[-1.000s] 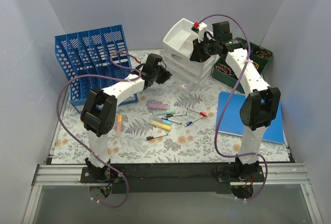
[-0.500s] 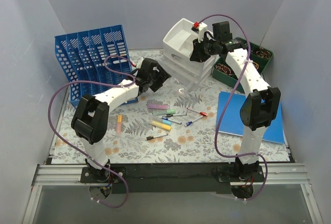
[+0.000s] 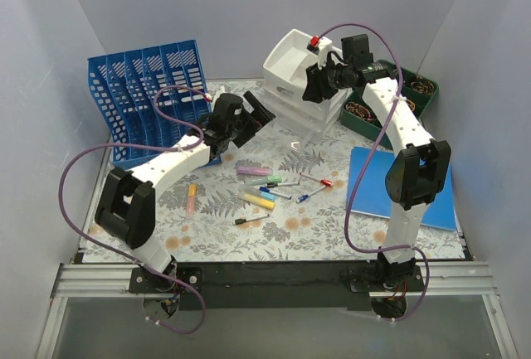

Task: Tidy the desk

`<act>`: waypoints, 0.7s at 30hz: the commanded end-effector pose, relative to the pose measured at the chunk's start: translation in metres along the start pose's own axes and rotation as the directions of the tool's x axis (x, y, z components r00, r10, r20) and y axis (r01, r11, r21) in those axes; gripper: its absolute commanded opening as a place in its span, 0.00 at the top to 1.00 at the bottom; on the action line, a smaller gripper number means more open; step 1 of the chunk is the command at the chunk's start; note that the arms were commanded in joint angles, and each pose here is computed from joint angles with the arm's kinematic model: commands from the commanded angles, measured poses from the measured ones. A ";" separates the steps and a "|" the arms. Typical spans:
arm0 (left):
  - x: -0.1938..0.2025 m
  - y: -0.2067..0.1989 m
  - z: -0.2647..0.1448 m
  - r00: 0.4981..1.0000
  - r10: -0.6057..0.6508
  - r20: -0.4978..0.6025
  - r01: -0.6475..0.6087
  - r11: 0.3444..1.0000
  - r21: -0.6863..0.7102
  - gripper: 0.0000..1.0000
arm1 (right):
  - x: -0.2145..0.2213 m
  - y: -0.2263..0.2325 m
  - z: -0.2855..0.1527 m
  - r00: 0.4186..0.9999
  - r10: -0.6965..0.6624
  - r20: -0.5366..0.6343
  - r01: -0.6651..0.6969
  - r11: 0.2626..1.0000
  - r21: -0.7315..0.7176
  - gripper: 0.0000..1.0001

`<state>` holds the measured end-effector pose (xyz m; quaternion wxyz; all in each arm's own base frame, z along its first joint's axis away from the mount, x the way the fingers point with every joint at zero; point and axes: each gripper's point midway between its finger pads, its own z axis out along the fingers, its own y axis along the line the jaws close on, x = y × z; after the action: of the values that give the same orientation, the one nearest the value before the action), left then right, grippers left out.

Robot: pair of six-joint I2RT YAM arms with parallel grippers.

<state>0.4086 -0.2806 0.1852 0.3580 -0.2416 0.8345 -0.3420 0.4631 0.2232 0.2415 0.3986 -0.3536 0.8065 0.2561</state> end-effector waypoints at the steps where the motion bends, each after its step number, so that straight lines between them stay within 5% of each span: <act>1: -0.023 -0.032 -0.046 0.986 0.140 0.095 -0.152 0.981 0.124 0.02 | 0.002 0.001 -0.021 0.999 -0.006 -0.032 0.006 1.000 0.012 0.42; 9: -0.024 -0.050 -0.102 0.915 0.375 0.150 -0.403 0.872 0.278 0.02 | -0.031 0.027 -0.057 0.989 -0.134 0.056 0.136 0.990 -0.032 0.34; 15: -0.007 -0.033 -0.133 0.777 0.599 0.193 -0.626 0.703 0.337 0.02 | -0.040 0.060 -0.095 0.953 -0.276 0.129 0.287 0.955 -0.078 0.34; 20: 0.006 -0.012 -0.163 0.643 0.719 0.264 -0.758 0.549 0.351 0.02 | 0.012 0.133 -0.116 0.836 -0.474 0.277 0.544 0.780 -0.308 0.32; 21: 0.013 0.000 -0.163 0.628 0.735 0.255 -0.769 0.536 0.349 0.02 | 0.019 0.147 -0.128 0.741 -0.579 0.340 0.668 0.690 -0.280 0.27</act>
<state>0.3019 -0.2357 0.2712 0.5206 0.1123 0.7719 -0.3472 0.3577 0.2081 0.3191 0.4547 -0.5147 0.6760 0.2672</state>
